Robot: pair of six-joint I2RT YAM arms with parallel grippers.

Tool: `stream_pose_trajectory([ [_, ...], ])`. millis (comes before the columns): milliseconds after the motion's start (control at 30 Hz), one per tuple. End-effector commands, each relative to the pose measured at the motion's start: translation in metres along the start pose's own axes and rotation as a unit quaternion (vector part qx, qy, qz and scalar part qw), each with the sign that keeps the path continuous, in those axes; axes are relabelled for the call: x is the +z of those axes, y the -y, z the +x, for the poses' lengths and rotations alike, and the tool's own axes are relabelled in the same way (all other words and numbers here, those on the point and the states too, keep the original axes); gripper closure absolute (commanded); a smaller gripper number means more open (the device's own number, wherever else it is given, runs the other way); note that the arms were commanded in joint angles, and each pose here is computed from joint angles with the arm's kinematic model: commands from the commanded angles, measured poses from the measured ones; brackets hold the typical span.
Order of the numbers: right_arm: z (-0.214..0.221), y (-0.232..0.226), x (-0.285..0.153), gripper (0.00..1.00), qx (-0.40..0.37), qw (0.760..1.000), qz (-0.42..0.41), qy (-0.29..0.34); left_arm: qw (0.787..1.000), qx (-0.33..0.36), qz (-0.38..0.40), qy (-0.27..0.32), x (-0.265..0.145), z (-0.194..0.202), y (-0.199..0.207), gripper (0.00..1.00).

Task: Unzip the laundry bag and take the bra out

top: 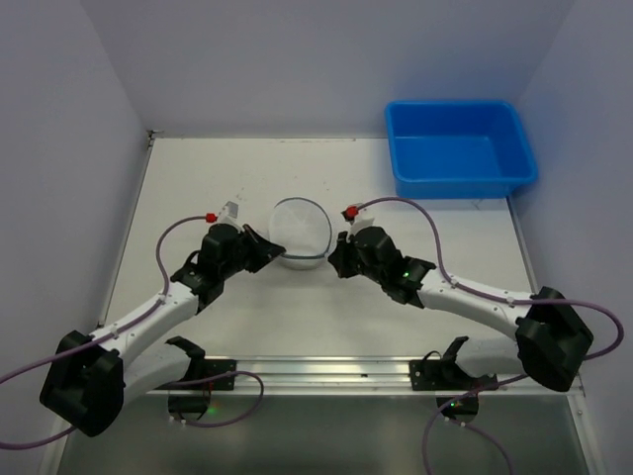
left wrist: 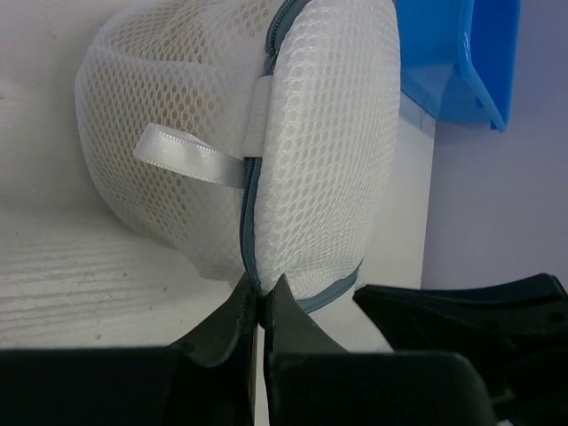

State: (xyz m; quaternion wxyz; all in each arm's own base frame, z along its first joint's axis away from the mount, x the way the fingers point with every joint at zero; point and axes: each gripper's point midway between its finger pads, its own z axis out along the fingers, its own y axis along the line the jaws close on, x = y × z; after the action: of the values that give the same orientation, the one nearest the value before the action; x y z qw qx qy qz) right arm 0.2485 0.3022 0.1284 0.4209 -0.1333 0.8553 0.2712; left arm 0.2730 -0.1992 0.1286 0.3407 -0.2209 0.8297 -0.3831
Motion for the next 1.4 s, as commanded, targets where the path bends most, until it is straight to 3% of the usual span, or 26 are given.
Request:
stream_pose_trajectory([
  [0, -0.005, 0.063, -0.021, 1.0, 0.004, 0.996, 0.091, 0.012, 0.999, 0.049, 0.005, 0.012, -0.002, -0.016, 0.008, 1.0],
  [167, -0.019, 0.077, -0.038, 1.0, -0.019, 0.994, 0.104, 0.024, 0.991, 0.131, -0.004, 0.006, 0.0, -0.03, 0.01, 1.0],
  [267, -0.019, 0.051, -0.034, 1.0, -0.028, 0.999, 0.037, 0.014, 0.984, 0.177, 0.02, 0.022, 0.013, -0.05, 0.032, 0.97],
  [400, -0.01, 0.008, -0.024, 1.0, -0.012, 0.999, -0.034, -0.009, 0.976, 0.211, 0.057, 0.004, 0.039, -0.069, 0.072, 0.74],
  [533, -0.019, -0.043, -0.006, 1.0, -0.004, 0.997, -0.082, -0.008, 0.982, 0.179, 0.064, -0.011, 0.059, -0.072, 0.081, 0.54],
  [567, -0.022, -0.057, -0.004, 1.0, -0.003, 0.995, -0.096, -0.004, 0.982, 0.172, 0.073, -0.003, 0.057, -0.074, 0.085, 0.34],
  [600, -0.032, -0.068, -0.002, 1.0, 0.006, 0.994, -0.106, 0.006, 0.986, 0.155, 0.069, 0.005, 0.054, -0.076, 0.084, 0.22],
  [667, -0.032, -0.074, 0.01, 1.0, 0.014, 0.994, -0.105, 0.004, 0.99, 0.135, 0.043, 0.013, 0.042, -0.074, 0.069, 0.03],
  [700, -0.041, -0.077, 0.013, 1.0, 0.024, 0.994, -0.103, 0.013, 0.992, 0.118, 0.018, 0.031, 0.038, -0.079, 0.06, 0.0],
  [733, -0.042, -0.077, 0.017, 1.0, 0.027, 0.995, -0.099, 0.016, 0.994, 0.106, -0.017, 0.021, 0.034, -0.068, 0.036, 0.0],
  [867, -0.048, -0.081, 0.027, 1.0, 0.026, 0.995, -0.099, 0.018, 0.996, 0.078, -0.019, 0.041, 0.009, -0.059, 0.022, 0.0],
  [1133, -0.039, -0.08, 0.027, 1.0, 0.025, 0.995, -0.101, 0.009, 0.997, 0.055, 0.05, -0.034, 0.012, -0.012, 0.039, 0.14],
  [1233, -0.036, -0.079, 0.023, 1.0, 0.022, 0.995, -0.102, 0.007, 0.996, 0.053, 0.052, -0.048, 0.018, -0.002, 0.04, 0.21],
  [1300, -0.033, -0.079, 0.022, 1.0, 0.016, 0.995, -0.102, 0.004, 0.996, 0.046, 0.052, -0.055, 0.022, 0.002, 0.038, 0.32],
  [1367, -0.031, -0.077, 0.02, 1.0, 0.014, 0.995, -0.097, 0.001, 0.995, 0.043, 0.061, -0.062, 0.024, 0.006, 0.042, 0.48],
])
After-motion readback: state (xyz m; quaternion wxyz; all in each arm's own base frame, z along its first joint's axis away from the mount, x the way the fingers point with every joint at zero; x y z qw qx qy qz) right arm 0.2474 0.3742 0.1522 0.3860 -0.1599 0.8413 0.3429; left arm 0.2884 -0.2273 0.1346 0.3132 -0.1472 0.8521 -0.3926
